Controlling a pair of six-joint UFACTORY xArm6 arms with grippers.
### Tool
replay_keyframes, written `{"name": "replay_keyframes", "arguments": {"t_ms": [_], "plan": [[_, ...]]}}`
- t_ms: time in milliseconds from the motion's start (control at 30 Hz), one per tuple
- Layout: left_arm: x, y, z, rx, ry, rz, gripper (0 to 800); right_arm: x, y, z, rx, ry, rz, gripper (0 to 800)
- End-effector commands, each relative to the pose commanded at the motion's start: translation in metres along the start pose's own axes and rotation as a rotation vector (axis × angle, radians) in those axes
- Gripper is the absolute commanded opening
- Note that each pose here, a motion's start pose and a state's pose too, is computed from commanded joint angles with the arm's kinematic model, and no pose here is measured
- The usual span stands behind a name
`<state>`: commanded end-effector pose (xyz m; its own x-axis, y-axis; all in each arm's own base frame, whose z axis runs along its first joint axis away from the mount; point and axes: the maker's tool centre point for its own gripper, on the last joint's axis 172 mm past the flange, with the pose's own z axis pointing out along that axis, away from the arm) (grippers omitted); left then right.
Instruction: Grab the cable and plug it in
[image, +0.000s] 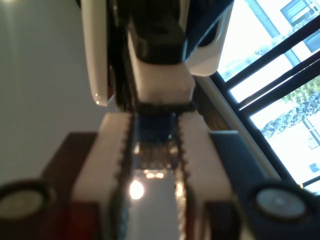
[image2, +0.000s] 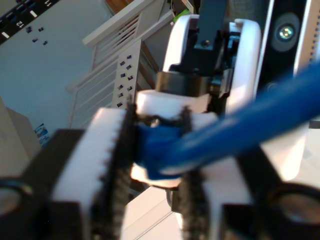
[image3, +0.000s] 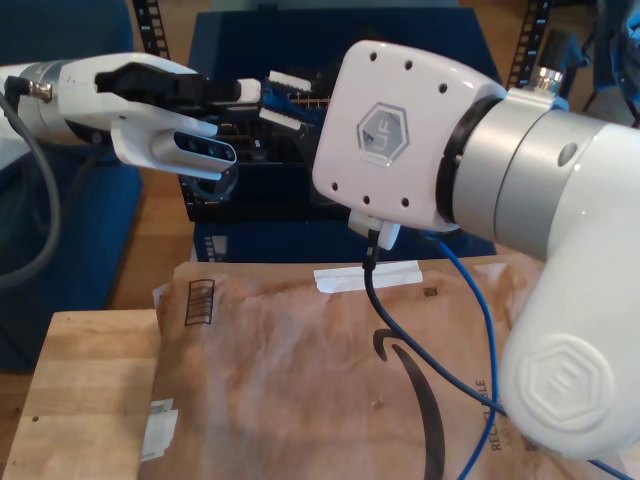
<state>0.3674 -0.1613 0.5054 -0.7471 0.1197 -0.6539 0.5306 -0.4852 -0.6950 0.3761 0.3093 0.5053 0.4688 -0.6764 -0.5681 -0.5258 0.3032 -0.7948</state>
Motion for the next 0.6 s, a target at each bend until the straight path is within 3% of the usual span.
{"name": "replay_keyframes", "arguments": {"t_ms": [33,100,200,367,500,600], "plan": [[0.002,-0.002,0.001,0.01,0.007,0.003,268,0.0,0.0,0.0,0.0,0.0,-0.002,2],[0.002,-0.002,0.001,0.013,0.004,0.004,420,-0.002,-0.001,0.0,0.002,-0.003,-0.002,1],[-0.001,-0.002,0.001,0.012,-0.004,0.016,530,-0.001,-0.001,0.0,0.0,-0.002,-0.002,1],[-0.004,-0.003,0.0,-0.006,-0.005,0.025,791,-0.002,-0.002,0.0,0.001,-0.003,-0.007,0],[-0.027,-0.002,-0.01,-0.126,0.001,0.092,797,0.014,-0.017,-0.002,0.018,0.031,0.003,0],[-0.037,-0.004,-0.045,-0.278,0.011,0.129,797,0.051,-0.023,-0.004,-0.005,0.104,0.031,0]]}}
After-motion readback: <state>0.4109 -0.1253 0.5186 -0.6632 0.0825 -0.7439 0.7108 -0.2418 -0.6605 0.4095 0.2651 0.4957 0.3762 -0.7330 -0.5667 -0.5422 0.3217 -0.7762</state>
